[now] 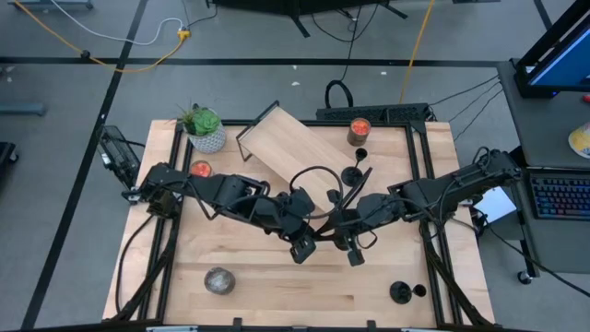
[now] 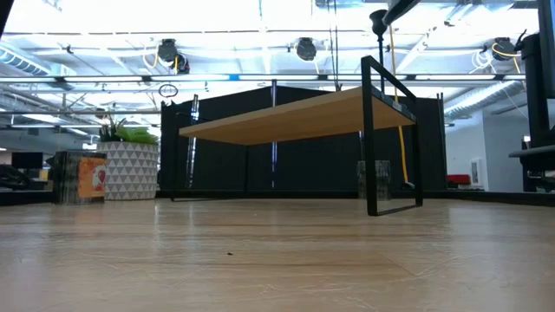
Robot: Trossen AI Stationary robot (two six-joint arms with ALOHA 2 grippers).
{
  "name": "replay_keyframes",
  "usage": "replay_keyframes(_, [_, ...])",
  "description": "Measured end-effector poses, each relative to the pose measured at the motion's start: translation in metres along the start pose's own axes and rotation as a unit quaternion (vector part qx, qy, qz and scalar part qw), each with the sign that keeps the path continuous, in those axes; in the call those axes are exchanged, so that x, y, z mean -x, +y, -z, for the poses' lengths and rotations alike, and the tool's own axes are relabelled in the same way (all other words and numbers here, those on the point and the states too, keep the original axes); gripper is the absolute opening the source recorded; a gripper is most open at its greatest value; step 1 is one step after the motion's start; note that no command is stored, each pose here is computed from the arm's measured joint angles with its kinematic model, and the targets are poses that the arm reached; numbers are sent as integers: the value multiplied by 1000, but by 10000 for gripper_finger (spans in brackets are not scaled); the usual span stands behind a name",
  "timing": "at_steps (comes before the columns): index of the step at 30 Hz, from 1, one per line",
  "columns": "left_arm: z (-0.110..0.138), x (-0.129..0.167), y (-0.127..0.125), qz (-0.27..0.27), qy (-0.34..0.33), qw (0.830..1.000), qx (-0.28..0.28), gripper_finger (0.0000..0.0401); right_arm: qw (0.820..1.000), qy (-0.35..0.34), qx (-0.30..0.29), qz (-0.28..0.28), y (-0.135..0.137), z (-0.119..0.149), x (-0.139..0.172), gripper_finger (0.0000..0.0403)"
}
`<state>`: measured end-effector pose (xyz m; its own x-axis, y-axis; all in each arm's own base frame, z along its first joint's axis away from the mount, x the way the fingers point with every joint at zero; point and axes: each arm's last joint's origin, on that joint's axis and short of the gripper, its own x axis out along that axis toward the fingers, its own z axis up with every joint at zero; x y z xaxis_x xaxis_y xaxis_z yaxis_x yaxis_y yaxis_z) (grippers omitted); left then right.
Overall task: Pick & Place candle stick holders
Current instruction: Put the left black candle holder on the shelf
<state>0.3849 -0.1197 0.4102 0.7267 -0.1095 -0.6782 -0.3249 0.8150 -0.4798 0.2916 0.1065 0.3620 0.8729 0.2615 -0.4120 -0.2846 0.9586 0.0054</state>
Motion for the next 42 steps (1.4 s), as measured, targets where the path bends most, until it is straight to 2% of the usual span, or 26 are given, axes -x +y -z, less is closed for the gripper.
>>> replay_keyframes(5, [0,2,1,-6,-5,1000,-10,115,1000,0,-1,0,0,0,0,28])
replay_keyframes(11, [-3,15,1,1,-13,1000,-16,148,1000,-8,-5,15,-1,-2,1,28])
replay_keyframes(19, [-7,42,2,14,-42,999,-27,156,1000,-7,-12,19,-1,-2,1,28])
replay_keyframes(24, [-8,62,3,12,-67,997,-46,157,999,-12,-11,46,-3,-3,1,28])
replay_keyframes(28, [-4,78,3,-17,-94,992,-81,157,996,-41,-4,76,-6,-9,4,28])
replay_keyframes(32, [7,92,4,-65,-105,987,-103,157,989,-67,1,134,-14,-14,7,28])
replay_keyframes(37, [23,97,6,-127,-89,980,-126,157,974,-95,-2,206,-27,-20,9,28])
replay_keyframes(42, [39,102,10,-190,-67,968,-146,157,957,-95,-17,272,-39,-20,11,28])
